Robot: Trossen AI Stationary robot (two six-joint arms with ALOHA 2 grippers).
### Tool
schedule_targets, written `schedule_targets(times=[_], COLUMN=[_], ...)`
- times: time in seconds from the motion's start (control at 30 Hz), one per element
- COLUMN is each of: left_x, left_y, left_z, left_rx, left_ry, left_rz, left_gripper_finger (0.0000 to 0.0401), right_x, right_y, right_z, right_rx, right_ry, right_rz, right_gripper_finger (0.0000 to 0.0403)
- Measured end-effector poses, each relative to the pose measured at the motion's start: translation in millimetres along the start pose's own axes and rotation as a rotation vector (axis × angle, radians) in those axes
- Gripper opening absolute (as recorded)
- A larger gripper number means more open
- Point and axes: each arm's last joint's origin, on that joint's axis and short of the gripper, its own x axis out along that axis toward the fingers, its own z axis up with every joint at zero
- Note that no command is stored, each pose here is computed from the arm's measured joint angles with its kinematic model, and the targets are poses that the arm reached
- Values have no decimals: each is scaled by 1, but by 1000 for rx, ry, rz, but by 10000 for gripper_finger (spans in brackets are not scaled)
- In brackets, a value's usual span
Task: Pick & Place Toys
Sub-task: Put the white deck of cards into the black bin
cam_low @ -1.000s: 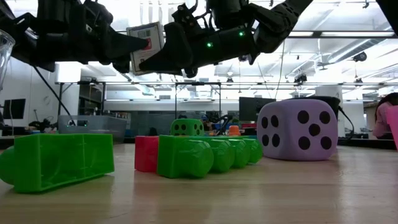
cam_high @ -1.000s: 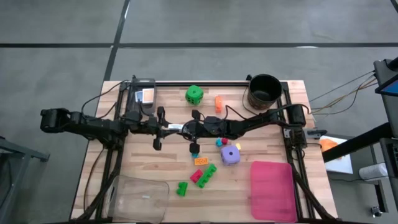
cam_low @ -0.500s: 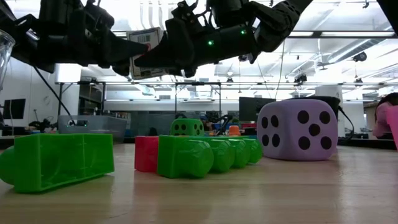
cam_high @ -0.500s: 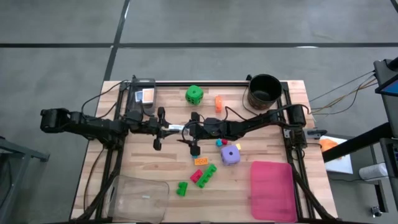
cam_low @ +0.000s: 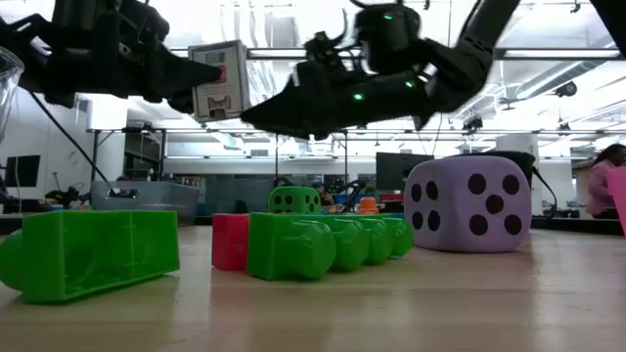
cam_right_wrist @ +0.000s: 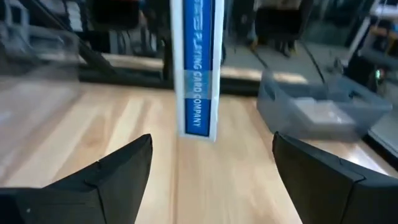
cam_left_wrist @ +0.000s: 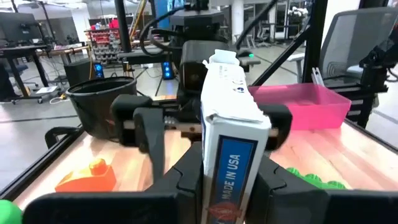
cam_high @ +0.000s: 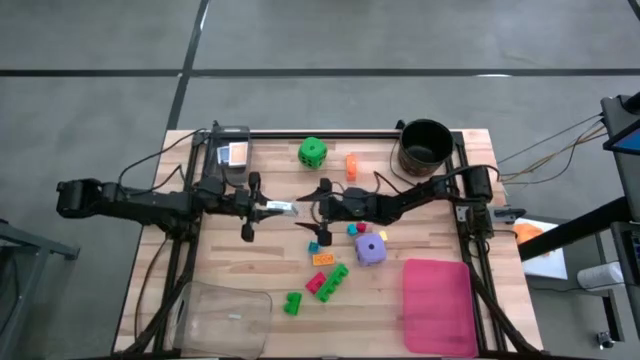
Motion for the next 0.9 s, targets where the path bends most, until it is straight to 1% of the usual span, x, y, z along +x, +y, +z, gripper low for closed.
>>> schedule_targets(times=[0.13,0.2,0.4,0.6,0.73,0.9], left_x=[-7,-10,-20,-26,-32,-45], left_y=[0,0,3,13,24,37], left_z=[3,4,3,2,-4,-17], left_rx=[8,14,29,7,-36,-118], left_ry=[15,25,79,75,37,-99], left_rz=[29,40,143,262,347,454], left_gripper_finger=[62,62,62,62,62,62], right_x=[-21,-34,-87,-140,-166,-178], right_y=[-1,-1,-3,-2,1,1], right_z=[0,4,16,16,8,5], right_rx=[0,0,-1,16,36,42], right_ry=[-117,-146,-176,-242,-275,-309], right_rz=[20,23,22,15,-6,-36], right_gripper_finger=[330,331,331,331,331,331])
